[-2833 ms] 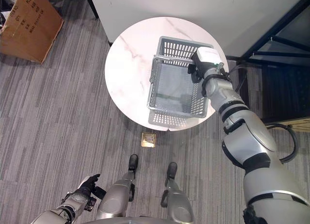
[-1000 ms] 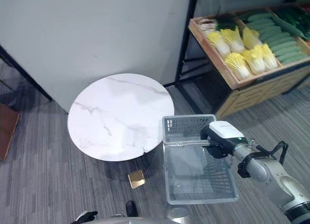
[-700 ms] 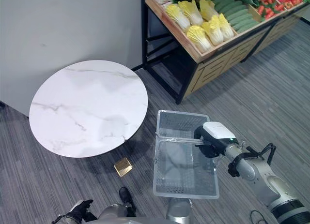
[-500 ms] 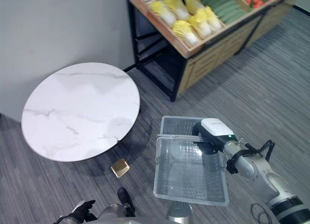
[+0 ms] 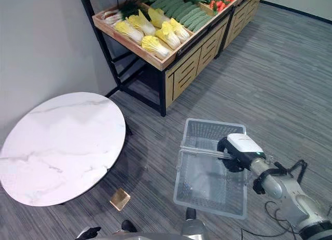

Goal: Get the vegetables into the basket

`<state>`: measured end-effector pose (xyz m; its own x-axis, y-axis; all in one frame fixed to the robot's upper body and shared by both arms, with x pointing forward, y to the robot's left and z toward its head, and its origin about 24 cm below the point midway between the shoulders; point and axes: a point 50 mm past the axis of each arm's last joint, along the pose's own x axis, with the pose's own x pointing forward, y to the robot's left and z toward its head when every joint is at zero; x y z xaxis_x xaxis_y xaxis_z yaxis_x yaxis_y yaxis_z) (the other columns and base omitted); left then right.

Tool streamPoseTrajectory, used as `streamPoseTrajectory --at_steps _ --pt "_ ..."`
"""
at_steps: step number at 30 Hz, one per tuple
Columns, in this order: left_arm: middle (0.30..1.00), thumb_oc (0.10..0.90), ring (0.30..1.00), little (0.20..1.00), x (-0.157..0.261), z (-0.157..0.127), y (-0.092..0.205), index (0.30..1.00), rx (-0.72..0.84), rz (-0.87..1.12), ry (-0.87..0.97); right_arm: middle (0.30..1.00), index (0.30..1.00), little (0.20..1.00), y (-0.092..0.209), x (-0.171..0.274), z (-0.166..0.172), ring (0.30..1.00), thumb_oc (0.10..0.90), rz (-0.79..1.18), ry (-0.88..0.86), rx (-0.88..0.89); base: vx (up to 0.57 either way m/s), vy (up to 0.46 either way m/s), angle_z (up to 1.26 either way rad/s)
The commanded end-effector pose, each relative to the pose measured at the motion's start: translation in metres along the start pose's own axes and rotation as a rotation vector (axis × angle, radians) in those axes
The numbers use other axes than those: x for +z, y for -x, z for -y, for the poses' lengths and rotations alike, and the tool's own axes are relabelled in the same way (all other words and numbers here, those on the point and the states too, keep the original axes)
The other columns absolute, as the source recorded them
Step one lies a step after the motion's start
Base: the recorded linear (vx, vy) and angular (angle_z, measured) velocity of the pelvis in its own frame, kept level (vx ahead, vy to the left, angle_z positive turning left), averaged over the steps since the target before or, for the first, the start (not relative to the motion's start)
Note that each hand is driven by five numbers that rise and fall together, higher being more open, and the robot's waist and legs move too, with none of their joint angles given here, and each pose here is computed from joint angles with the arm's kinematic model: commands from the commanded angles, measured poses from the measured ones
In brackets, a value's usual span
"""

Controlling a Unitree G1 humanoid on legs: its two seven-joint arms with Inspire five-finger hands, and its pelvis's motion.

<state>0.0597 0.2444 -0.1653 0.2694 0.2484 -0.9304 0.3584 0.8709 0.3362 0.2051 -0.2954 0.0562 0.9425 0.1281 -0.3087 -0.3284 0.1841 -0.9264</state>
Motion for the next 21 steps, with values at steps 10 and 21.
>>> streamPoseTrajectory --at_steps 10,21 --pt "1.0 0.9 1.0 1.0 0.037 -0.003 -0.002 1.0 0.035 0.143 0.107 0.3 0.3 0.3 -0.025 0.037 0.083 0.3 0.4 0.205 0.07 -0.385 0.04 -0.024 -1.03" --pt "1.0 0.9 1.0 1.0 0.039 -0.006 -0.002 1.0 0.025 0.145 0.064 0.3 0.3 0.3 -0.032 0.035 0.067 0.3 0.4 0.166 -0.006 -0.348 0.02 0.195 -0.41"
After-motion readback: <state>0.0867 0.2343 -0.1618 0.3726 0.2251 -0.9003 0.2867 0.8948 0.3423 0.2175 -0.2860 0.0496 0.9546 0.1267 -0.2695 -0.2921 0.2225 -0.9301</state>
